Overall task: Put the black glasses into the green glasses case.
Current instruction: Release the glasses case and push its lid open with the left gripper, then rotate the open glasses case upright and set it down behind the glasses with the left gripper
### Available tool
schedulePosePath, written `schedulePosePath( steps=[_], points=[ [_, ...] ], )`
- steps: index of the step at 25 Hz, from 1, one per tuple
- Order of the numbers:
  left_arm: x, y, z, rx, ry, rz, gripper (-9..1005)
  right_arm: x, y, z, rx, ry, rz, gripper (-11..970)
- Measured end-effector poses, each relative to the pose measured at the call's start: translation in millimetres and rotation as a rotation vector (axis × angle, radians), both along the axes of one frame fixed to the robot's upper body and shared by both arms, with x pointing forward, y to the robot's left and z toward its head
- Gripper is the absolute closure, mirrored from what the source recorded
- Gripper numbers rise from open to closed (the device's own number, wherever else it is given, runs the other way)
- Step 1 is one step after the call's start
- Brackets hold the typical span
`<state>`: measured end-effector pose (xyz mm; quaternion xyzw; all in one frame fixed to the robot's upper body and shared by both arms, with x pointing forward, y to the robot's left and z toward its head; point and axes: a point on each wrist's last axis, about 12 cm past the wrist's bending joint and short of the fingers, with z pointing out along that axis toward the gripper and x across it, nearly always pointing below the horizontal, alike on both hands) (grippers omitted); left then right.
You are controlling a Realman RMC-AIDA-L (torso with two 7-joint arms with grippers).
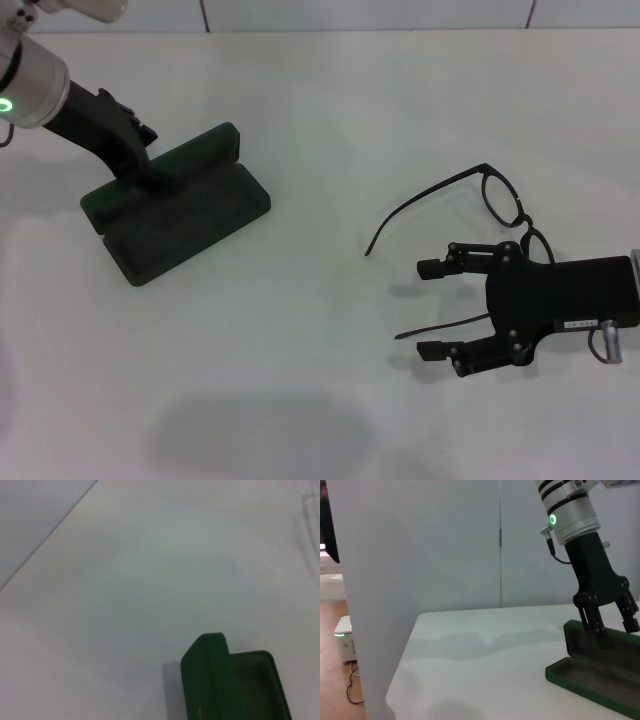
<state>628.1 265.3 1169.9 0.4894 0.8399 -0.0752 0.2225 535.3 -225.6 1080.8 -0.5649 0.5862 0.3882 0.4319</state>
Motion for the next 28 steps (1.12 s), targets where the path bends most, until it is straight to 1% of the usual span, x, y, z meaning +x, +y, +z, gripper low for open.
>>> schedulePosePath(
  steps=[2,13,18,24,28],
  points=[
    [0.3,0.9,-0.5,0.003,-0.007,0.0,190,-0.1,-0.2,-0.3,-0.001,0.0,-0.001,102],
    [2.6,3.9,-4.2,0.031,-0.032,0.011,422,-0.9,-0.9,-1.6,-0.004,0.003,-0.005,101],
    [3.2,4.3,-4.3,0.034,-0.037,0.013,669,-1.7,-1.8,-2.3,-0.004,0.005,-0.008,102],
    [3.0,3.6,-2.4,0.029,-0.039,0.009,805,-2.0,-2.5,-2.4,-0.002,0.006,-0.012,102],
    [1.5,-6.3,4.9,0.008,-0.065,-0.043,796,-2.2,-2.7,-2.2,0.0,0.007,-0.011,102]
  ],
)
